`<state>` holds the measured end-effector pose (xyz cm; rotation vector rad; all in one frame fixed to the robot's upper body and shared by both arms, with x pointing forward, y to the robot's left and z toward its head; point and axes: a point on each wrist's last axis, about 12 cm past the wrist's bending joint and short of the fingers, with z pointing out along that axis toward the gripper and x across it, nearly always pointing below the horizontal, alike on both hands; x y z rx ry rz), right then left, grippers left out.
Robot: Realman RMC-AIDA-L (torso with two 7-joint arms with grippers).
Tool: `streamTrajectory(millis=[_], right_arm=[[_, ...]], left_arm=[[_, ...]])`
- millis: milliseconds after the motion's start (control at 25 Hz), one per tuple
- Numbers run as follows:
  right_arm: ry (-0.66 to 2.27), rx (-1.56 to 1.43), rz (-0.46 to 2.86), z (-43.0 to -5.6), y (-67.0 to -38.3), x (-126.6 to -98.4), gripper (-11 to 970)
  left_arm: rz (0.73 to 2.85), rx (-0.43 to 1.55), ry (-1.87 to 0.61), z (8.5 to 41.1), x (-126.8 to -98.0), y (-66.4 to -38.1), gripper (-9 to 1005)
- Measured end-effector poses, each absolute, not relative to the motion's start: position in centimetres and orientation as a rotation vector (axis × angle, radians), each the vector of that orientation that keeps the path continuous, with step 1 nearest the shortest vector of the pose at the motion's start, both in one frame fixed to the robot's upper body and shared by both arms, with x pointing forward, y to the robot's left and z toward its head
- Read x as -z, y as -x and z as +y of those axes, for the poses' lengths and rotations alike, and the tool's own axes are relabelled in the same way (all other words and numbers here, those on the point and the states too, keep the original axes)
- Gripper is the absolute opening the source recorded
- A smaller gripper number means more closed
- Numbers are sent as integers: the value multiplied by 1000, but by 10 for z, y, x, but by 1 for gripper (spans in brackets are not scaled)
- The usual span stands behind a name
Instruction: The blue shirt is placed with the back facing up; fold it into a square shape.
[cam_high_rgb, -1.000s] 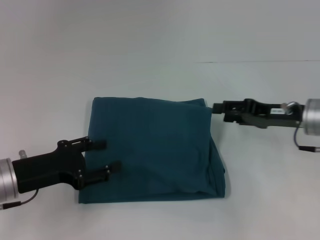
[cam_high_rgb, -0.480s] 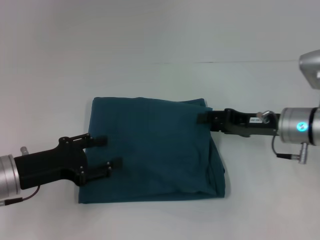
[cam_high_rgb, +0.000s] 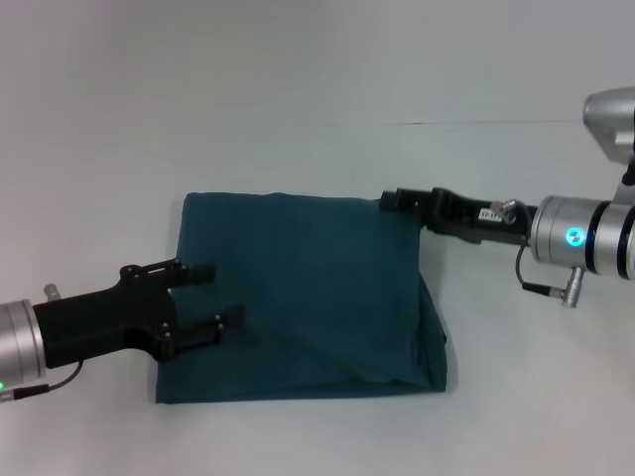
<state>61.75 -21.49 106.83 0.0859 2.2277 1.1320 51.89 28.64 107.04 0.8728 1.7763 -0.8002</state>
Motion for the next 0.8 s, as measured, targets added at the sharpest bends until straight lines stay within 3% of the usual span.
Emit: streamTrajectory(millis=[480,800], right_arm=[[-43,-1010,2120,-222,-630,-1075,645],[-124,-965,2088,-259,-627,-1076,643]], left_arm=[[1783,789,-860,285,-1070,-522,709],[1788,764,-790,284,-1070,-529,710]])
